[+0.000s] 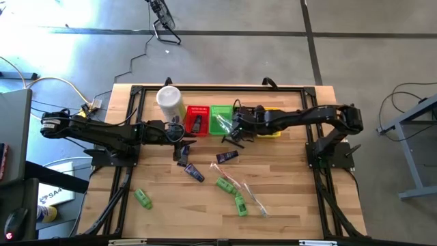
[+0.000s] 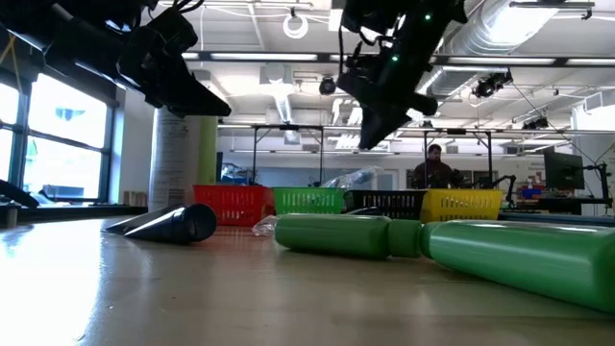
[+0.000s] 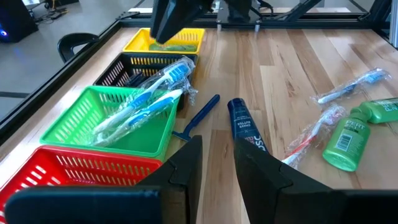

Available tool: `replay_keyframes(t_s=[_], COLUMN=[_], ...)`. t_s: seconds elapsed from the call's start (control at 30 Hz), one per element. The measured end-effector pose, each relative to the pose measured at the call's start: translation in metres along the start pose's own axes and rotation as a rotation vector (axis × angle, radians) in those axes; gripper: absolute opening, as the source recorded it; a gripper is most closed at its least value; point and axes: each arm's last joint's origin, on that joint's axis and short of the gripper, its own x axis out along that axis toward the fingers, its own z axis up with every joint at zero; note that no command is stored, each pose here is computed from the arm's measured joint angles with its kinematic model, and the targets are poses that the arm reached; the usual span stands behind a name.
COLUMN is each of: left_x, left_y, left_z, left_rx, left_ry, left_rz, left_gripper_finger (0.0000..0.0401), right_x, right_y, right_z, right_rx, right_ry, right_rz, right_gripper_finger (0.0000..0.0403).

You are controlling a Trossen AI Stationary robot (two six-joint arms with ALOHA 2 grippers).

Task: Pick & Place Travel size toiletries
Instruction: Put the blue toothbrush into the green bin

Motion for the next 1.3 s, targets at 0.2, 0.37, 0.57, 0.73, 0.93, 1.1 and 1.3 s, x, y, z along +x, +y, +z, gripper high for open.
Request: replay_keyframes(t_s=[0.2, 0.37, 0.57, 0.73, 0.93, 1.1, 1.3], left_x=[0.0, 0.0, 0.0, 0.0, 0.0, 0.0, 0.0], left_y=[0.0, 0.0, 0.0, 0.0, 0.0, 0.0, 0.0], left_z=[0.0, 0.0, 0.0, 0.0, 0.0, 0.0, 0.0], left_rx=[0.0, 0.0, 0.0, 0.0, 0.0, 0.0, 0.0], left_ry=[0.0, 0.0, 0.0, 0.0, 0.0, 0.0, 0.0], left_rz=[0.0, 0.0, 0.0, 0.0, 0.001, 0.0, 0.0], left_gripper_finger=[0.0088, 0.0088, 0.0088, 0.0088, 0.0088, 0.0088, 0.0088], right_x=[-0.005, 0.002, 0.021, 0.035, 0.038, 0.039, 0.036], right_y=[-0.014, -0.023, -0.033, -0.04, -0.045, -0.042, -0.033], right_z=[-0.008, -0.009, -0.012, -0.018, -0.014, -0.008, 0.0], right_rx=[-0.04, -0.035, -0.009, 0.006, 0.004, 0.013, -0.016], right_ry=[0.177, 0.212, 0.213, 0.189, 0.218, 0.203, 0.094], right_rz=[0.013, 0.002, 0.091, 0.111, 0.199, 0.314, 0.392], right_gripper_finger=[0.0005, 0.0002, 0.0002, 0.0002, 0.0002, 0.0002, 0.0002])
